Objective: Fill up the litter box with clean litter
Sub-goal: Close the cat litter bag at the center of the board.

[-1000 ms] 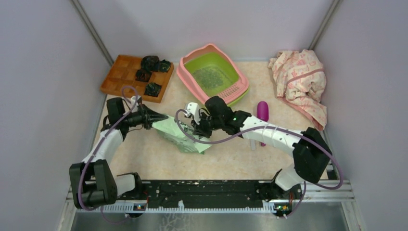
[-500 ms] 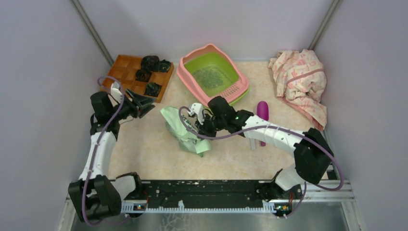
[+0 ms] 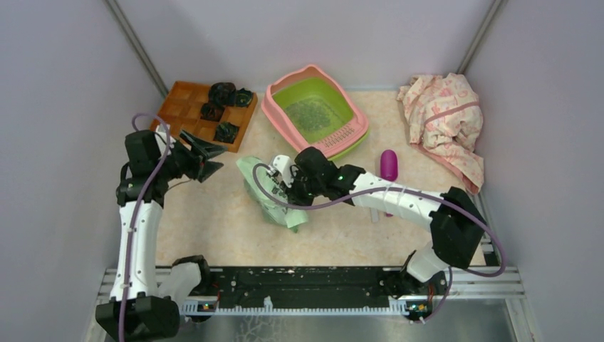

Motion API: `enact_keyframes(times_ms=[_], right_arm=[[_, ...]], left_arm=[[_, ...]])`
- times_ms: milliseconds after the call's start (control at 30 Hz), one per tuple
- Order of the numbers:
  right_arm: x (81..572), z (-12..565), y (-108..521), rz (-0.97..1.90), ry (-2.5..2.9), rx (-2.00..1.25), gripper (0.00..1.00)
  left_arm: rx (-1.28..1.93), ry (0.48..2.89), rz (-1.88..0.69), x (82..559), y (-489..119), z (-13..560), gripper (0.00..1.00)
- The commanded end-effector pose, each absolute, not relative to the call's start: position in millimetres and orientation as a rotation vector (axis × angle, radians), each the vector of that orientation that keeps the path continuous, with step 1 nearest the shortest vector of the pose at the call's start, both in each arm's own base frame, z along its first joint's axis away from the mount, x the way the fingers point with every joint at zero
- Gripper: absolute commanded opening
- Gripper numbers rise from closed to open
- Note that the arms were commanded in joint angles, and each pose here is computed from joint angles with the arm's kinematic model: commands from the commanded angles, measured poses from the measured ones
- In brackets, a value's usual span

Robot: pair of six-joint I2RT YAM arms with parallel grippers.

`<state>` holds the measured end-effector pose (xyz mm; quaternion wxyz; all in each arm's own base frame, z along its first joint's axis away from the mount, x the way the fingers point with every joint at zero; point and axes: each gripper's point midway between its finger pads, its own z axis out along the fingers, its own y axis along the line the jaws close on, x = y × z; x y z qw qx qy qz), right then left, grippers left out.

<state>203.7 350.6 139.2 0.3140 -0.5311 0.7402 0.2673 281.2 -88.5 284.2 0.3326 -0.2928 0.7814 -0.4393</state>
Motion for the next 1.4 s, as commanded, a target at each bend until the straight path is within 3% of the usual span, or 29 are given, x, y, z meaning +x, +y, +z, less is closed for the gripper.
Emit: enact_keyframes(times_ms=[0,767,1367], right_arm=[[218,147,362,0.578,1.922,-1.358,0.00],[213,163,375,0.511,1.808,-1.333,0.00],[217,171,373,0.459,1.744,-1.326,0.00]], left_arm=[[-0.939,2.145,-1.138,255,-105,279,0.67],[-1.098,2.458,-0.898,259,-172,230,0.63],[-1.082,2.681,-0.485,265,-192,176,0.58]])
